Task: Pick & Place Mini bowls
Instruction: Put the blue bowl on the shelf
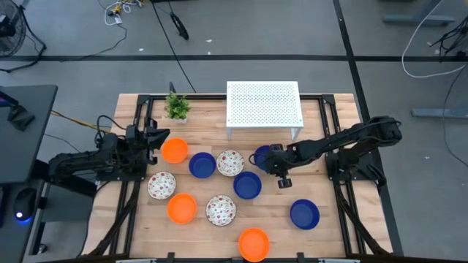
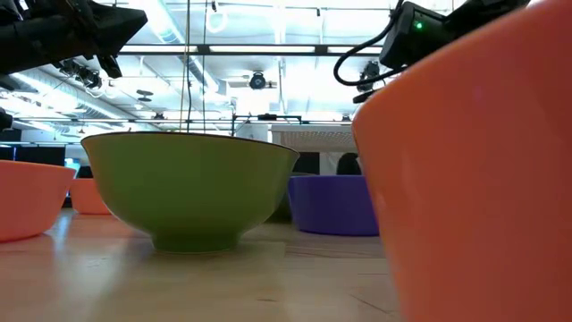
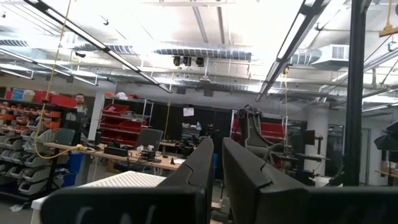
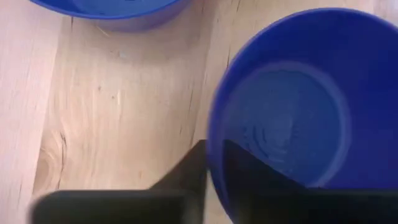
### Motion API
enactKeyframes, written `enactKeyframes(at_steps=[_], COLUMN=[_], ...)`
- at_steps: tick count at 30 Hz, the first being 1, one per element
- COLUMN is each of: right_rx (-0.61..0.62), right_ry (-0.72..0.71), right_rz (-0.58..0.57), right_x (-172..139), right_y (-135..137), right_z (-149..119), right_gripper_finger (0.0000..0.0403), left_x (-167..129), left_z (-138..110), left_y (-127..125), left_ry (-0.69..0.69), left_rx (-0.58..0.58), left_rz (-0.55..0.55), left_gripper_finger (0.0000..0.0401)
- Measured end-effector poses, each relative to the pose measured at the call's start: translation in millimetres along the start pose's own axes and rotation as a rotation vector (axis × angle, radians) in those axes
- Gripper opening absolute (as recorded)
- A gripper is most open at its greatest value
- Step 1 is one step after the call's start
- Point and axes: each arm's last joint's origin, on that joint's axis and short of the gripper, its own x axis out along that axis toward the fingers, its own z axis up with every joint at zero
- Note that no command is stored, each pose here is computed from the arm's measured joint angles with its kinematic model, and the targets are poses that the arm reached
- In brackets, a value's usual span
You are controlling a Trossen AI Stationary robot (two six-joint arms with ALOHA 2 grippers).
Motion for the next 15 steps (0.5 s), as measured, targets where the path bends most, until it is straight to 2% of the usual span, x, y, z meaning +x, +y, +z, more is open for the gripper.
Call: enactKeyframes(at_steps=[2,7,12,15], right_rx=[-0.002,0.025,-0.018,-0.044], right_ry=[-0.002,-0.021,-0.126,-0.238], right_rz=[-0.006,0.017,0.042,0.004], right_x=[-2,-23,-76,-116], right_y=[0,10,26,27], right_z=[0,4,32,59], right_gripper_finger=[0.0011,0.0012,0.0006,0.0004], left_x=[0,0,0,0], left_z=[0,0,0,0], left_y=[0,0,0,0], left_ry=[0.0,0.001,0.001,0.001], left_rx=[0.0,0.0,0.0,0.0], left_rz=[0.0,0.0,0.0,0.0], left_gripper_finger=[0.0039,0.0039,0.0039,0.0039])
